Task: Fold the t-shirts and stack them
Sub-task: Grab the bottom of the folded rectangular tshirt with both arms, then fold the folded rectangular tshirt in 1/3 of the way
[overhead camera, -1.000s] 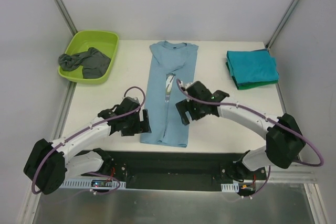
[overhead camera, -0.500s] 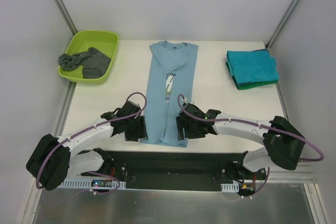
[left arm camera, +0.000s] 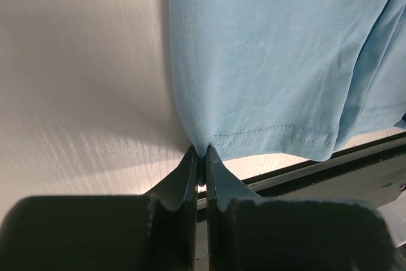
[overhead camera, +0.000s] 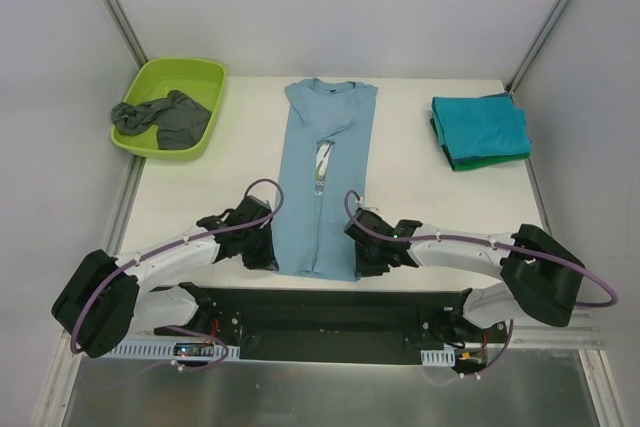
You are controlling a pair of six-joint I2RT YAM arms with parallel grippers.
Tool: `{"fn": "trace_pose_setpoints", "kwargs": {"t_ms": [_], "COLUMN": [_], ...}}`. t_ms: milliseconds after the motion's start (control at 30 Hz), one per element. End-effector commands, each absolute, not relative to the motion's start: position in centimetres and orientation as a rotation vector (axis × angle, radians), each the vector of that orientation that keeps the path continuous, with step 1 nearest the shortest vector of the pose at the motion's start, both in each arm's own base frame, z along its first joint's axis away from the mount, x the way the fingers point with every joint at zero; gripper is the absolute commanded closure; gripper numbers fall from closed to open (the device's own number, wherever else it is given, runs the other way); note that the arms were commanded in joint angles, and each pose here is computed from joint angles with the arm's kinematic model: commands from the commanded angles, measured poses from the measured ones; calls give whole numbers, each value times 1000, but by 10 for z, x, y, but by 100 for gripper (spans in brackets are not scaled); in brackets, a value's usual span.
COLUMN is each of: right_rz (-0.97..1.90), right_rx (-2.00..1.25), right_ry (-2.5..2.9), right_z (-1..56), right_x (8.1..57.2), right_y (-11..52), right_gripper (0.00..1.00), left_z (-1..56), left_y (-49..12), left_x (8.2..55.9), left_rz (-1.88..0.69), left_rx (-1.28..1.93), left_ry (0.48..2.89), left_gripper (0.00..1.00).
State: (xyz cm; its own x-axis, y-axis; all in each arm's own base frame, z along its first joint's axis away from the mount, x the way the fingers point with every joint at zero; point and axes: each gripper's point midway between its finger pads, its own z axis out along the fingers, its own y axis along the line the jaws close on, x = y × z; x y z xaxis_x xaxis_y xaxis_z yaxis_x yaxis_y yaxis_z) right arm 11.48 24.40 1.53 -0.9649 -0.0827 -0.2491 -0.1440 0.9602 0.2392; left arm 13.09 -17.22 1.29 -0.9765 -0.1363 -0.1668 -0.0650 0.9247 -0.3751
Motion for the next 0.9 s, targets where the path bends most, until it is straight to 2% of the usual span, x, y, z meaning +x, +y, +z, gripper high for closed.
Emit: {"fn": "trace_pose_setpoints", "kwargs": {"t_ms": [0,233,367,467,633,767,867], "right_rz": [431,624,820,874,869,841,762], "right_rx": [-151,-178,-245,-280,-310,-314,-335], "right_ry": [2892,2907,2843,2770,2642,2511,2441], "right_z": [12,14,36,53,84,118,139], "right_x": [101,72,63,69,104,153,193], "right_y": [238,232,243,251,257,259,255], "right_gripper": [100,100,100,100,99,100,100], "left_z": [0,16,40,62,98,125,144], "left_y": [-156,-153,-177,-186,-193,-195,-202], "left_x": [107,87,81,91,134,184,223], "left_rz": [-481,-589,-823,-900,-845,-739,-757], "left_rx": [-166,-175,-103,-75,-63,-92,-115], "left_ry": [2975,2958,2911,2815,2625,2508,2433], "left_gripper": [100,100,100,100,100,100,100]}}
